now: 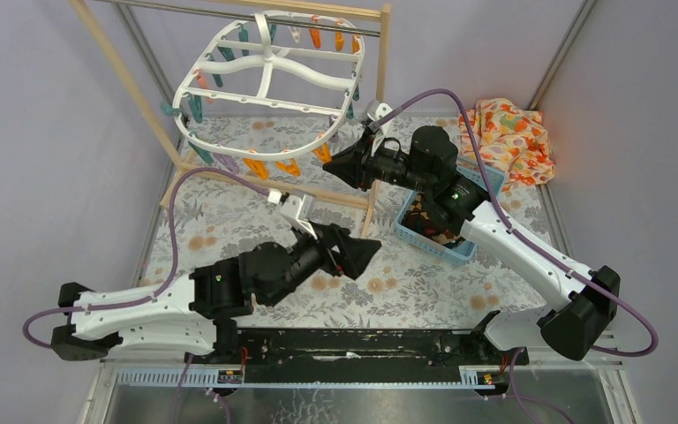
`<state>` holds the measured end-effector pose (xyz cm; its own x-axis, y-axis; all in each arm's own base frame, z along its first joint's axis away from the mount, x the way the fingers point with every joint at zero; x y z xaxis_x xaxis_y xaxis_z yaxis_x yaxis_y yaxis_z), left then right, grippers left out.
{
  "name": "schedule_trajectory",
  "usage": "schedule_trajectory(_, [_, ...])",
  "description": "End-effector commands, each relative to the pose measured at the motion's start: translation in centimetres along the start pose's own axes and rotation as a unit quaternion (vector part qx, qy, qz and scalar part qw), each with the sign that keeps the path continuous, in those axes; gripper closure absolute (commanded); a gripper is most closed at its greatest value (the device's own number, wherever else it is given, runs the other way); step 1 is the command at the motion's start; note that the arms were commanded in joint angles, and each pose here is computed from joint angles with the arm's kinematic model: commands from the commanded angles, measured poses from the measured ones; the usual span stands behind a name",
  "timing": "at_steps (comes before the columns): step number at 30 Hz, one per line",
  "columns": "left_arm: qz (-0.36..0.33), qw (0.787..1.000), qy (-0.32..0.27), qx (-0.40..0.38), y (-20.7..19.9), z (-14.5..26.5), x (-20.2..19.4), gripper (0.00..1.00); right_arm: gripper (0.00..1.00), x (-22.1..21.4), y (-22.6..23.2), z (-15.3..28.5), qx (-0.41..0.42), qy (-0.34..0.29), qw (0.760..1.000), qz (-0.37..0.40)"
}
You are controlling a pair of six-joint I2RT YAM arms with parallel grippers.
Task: Clip the socks to the hanger
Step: Open the clamp at the hanger.
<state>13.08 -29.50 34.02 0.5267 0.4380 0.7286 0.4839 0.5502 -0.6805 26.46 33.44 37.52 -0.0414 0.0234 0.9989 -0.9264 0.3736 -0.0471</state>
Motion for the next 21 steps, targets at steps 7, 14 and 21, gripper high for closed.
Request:
schedule_trajectory(7, [0.009, 0.974, -0.203, 0.097, 3.6, 4.8, 7.8, 0.08, 1.00, 3.0, -0.4, 1.3, -0.026, -0.043, 0.999, 0.021])
schedule_trajectory(14, [-0.040, 0.966, -0.245, 0.070, 1.8, 6.4, 11.8, 0.10, 1.00, 1.7, -0.8, 0.7, -0.033, -0.026, 0.999, 0.013])
schedule_trajectory(21, [-0.028, 0.969, -0.242, 0.051, -0.3, 5.0, 11.7, 0.11, 1.00, 1.6, -1.2, 0.0, -0.041, -0.025, 0.999, 0.014])
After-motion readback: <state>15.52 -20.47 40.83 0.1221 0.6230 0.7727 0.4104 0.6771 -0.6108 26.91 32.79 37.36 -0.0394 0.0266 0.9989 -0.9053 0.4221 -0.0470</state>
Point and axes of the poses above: each gripper's point midway between its finger pads, its own z axis back along the fingers, its own y axis along the line the jaws close on, x = y × z, the point moved 2 cm from there along z, back along the fingers, and after that the axes turned 7 degrees about z, right-handed, at the moved point
